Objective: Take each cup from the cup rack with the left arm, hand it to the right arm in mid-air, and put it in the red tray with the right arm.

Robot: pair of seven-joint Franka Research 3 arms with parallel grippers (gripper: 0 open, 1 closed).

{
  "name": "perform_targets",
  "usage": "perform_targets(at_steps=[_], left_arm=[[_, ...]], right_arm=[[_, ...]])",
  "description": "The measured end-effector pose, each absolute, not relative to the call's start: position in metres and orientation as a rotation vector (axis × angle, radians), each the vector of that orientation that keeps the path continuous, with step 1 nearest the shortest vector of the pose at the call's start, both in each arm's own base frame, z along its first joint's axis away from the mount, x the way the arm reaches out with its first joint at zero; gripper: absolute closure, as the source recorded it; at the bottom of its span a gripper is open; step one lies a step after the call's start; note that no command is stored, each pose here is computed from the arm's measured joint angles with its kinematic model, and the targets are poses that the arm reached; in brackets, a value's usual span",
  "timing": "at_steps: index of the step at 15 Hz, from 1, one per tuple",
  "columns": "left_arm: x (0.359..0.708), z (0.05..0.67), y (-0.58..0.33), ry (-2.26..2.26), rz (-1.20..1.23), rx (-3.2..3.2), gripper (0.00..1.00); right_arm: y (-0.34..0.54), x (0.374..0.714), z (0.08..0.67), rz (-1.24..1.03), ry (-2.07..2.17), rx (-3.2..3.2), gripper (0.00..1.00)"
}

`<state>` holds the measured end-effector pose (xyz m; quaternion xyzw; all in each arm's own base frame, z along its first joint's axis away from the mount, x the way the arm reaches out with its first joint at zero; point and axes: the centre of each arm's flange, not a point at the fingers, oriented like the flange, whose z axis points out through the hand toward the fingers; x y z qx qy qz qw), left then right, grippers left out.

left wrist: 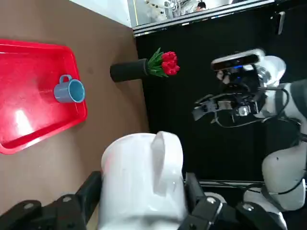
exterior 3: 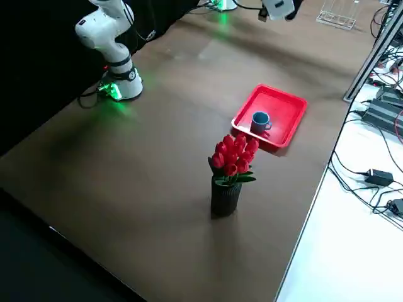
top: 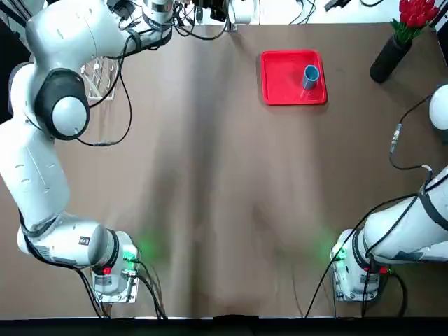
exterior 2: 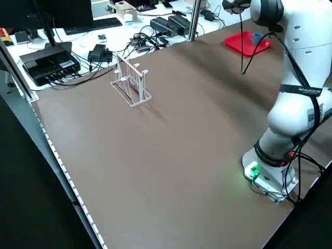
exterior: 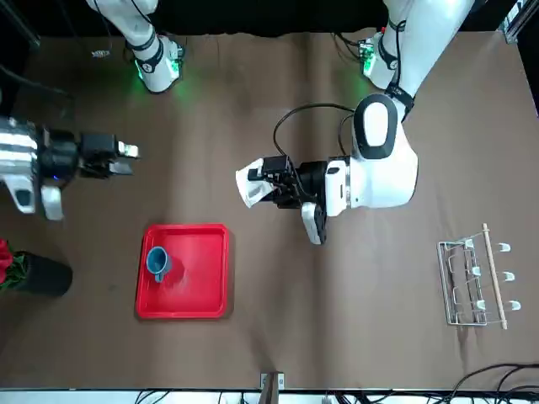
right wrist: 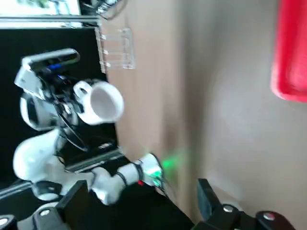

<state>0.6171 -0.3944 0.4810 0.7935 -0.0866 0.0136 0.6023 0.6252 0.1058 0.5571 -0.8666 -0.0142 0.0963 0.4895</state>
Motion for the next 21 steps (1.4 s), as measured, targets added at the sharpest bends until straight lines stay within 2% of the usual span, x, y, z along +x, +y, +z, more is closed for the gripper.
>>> perform_targets(at_steps=[4, 5, 7, 9, 11, 14, 16, 19, 21], left_arm=[[0.617, 0.481, -0.395, -0.2, 0.029, 1.836, 0.24], [0.616, 0.481, -0.396, -0.2, 0.027, 1.835, 0.24], [0.614, 0.48, -0.4, -0.18, 0.013, 1.811, 0.24], [0.614, 0.481, -0.401, -0.161, 0.004, 1.792, 0.24], [0.615, 0.479, -0.402, -0.084, -0.045, 1.76, 0.24], [0.616, 0.478, -0.402, -0.042, -0.078, 1.757, 0.24], [0.619, 0.478, -0.406, -0.003, -0.113, 1.748, 0.24], [0.621, 0.475, -0.41, 0.017, -0.135, 1.741, 0.24], [0.623, 0.472, -0.41, 0.033, -0.148, 1.74, 0.24]], right_arm=[[0.16, 0.652, 0.543, 0.121, 0.051, -1.977, 0.07], [0.169, 0.652, 0.543, 0.122, 0.053, -1.955, 0.07], [0.184, 0.652, 0.545, 0.135, 0.054, -1.898, 0.17], [0.19, 0.653, 0.545, 0.13, 0.062, -1.88, 0.17], [0.215, 0.653, 0.537, 0.119, 0.073, -1.88, 0.24], [0.235, 0.649, 0.53, 0.145, 0.061, -1.881, 0.25], [0.253, 0.644, 0.526, 0.173, 0.049, -1.881, 0.33], [0.268, 0.64, 0.523, 0.181, 0.047, -1.881, 0.34], [0.275, 0.639, 0.52, 0.188, 0.05, -1.874, 0.49]])
